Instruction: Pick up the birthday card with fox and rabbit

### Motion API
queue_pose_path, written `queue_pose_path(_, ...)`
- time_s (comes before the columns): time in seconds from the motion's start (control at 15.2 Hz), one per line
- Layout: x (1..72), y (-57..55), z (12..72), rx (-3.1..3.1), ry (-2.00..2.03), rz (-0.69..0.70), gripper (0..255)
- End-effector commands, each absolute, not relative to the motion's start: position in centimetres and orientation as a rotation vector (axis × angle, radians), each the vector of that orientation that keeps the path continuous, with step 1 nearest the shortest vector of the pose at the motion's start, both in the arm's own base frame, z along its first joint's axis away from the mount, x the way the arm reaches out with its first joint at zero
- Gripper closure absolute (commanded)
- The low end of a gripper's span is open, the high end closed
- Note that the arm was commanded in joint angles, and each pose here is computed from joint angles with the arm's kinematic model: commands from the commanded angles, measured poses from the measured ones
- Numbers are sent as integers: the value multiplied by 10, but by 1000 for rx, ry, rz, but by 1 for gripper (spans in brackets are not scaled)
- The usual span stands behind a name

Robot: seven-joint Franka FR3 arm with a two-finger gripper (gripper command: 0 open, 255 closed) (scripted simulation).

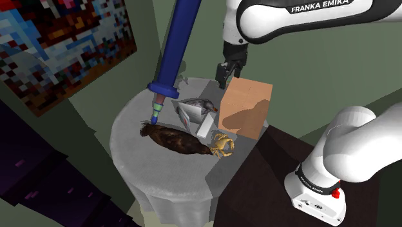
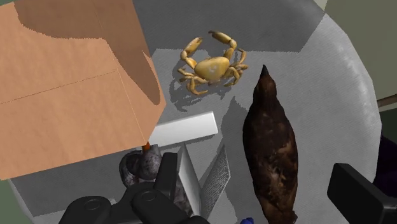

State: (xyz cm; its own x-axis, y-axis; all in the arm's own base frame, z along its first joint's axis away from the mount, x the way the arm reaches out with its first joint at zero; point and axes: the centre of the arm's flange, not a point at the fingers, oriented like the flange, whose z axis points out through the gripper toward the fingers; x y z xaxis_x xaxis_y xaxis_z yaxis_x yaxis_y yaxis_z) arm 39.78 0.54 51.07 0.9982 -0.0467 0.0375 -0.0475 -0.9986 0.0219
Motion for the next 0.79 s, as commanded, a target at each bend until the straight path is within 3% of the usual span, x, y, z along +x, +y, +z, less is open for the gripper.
queue_pose_path(0.0,417,1,491,3119,-72,52,0)
queue_pose_path(0.73,526,-10,391,3131,-64,17,0)
